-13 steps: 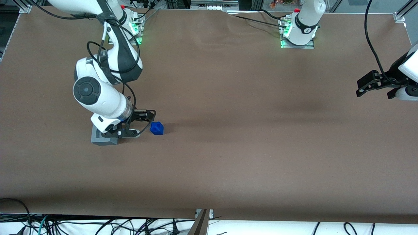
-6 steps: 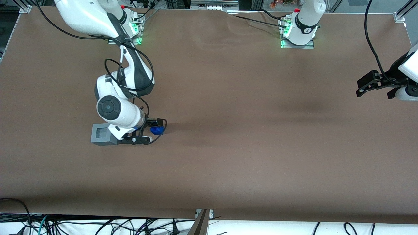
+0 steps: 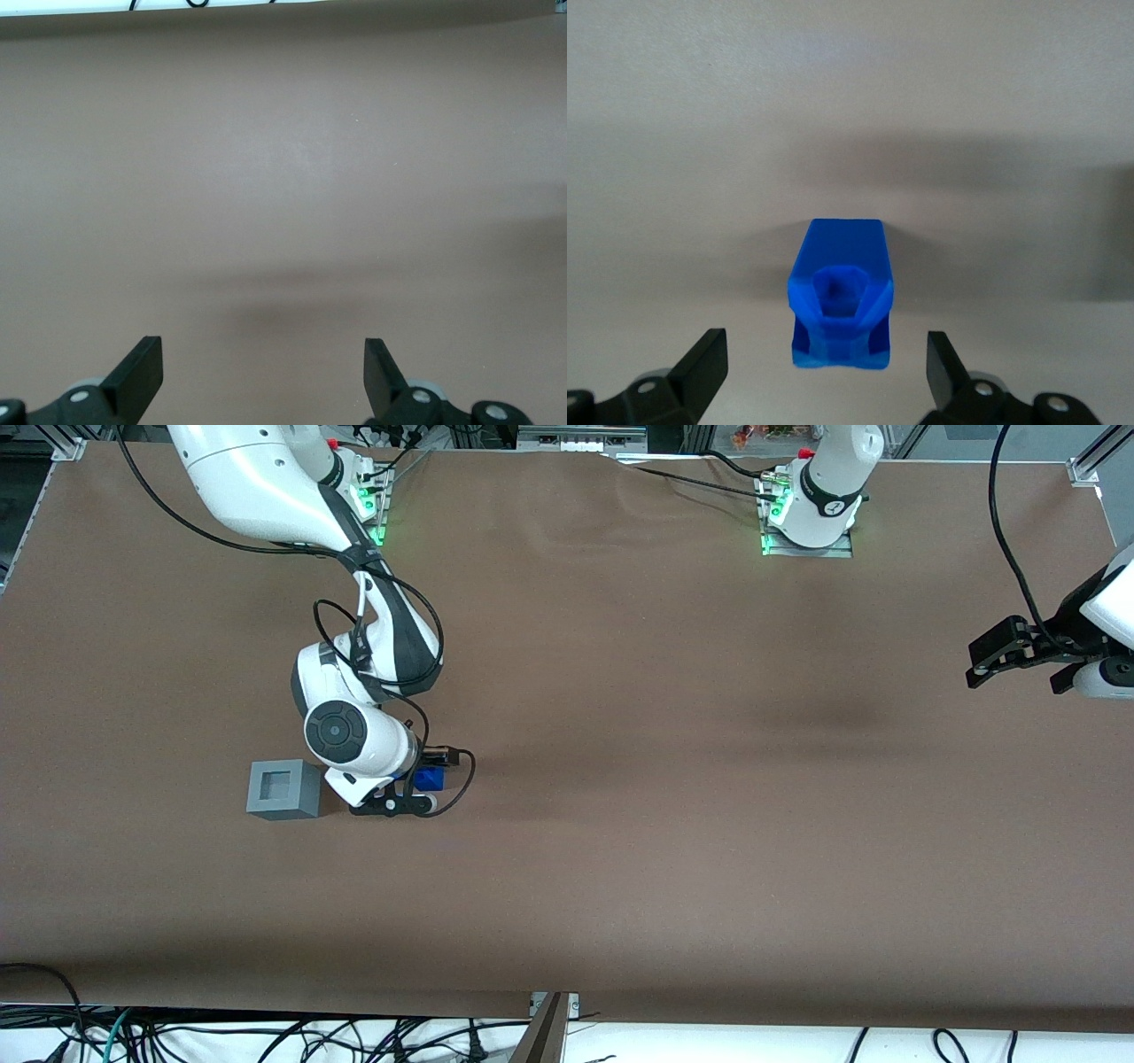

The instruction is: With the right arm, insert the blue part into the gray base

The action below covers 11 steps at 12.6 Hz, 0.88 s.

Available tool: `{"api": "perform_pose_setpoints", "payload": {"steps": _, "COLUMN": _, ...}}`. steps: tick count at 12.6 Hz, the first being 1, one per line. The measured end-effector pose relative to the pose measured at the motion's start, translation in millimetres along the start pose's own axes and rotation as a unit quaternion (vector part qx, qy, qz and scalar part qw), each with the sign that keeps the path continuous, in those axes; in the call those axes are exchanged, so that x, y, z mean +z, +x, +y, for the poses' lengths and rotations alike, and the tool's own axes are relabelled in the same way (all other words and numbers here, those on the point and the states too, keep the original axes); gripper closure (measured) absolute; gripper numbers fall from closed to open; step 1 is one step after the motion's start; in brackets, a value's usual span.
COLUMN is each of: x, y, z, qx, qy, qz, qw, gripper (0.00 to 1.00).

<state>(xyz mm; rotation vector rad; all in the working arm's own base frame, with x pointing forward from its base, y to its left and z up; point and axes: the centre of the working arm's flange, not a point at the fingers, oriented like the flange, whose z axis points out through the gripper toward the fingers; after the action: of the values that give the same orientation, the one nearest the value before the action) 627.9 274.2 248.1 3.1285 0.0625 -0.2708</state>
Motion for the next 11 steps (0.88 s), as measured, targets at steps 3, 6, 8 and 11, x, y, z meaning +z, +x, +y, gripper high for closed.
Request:
{"api": "perform_pose_setpoints", "payload": {"steps": 3, "x": 10.3, "y": 0.2, "z": 0.6, "qx": 0.0, "qy": -0.003, "qz": -0.006, "qw": 1.0, "gripper": 0.0}}
{"api": "perform_pose_setpoints", "payload": {"steps": 6, "x": 14.5, "y": 0.2, "z": 2.2, "qx": 0.002, "qy": -0.003, "qz": -0.004, "qw": 1.0, "gripper": 0.01}}
{"api": "perform_pose_setpoints", "payload": {"steps": 8, "x": 14.9, "y": 0.3, "z": 2.7, "qx": 0.002, "qy": -0.003, "qz": -0.004, "qw": 1.0, "gripper": 0.07}}
{"api": "perform_pose_setpoints", "payload": {"steps": 11, "x": 14.7, "y": 0.7, "z": 3.6, "qx": 0.003, "qy": -0.003, "qz": -0.003, "qw": 1.0, "gripper": 0.13}}
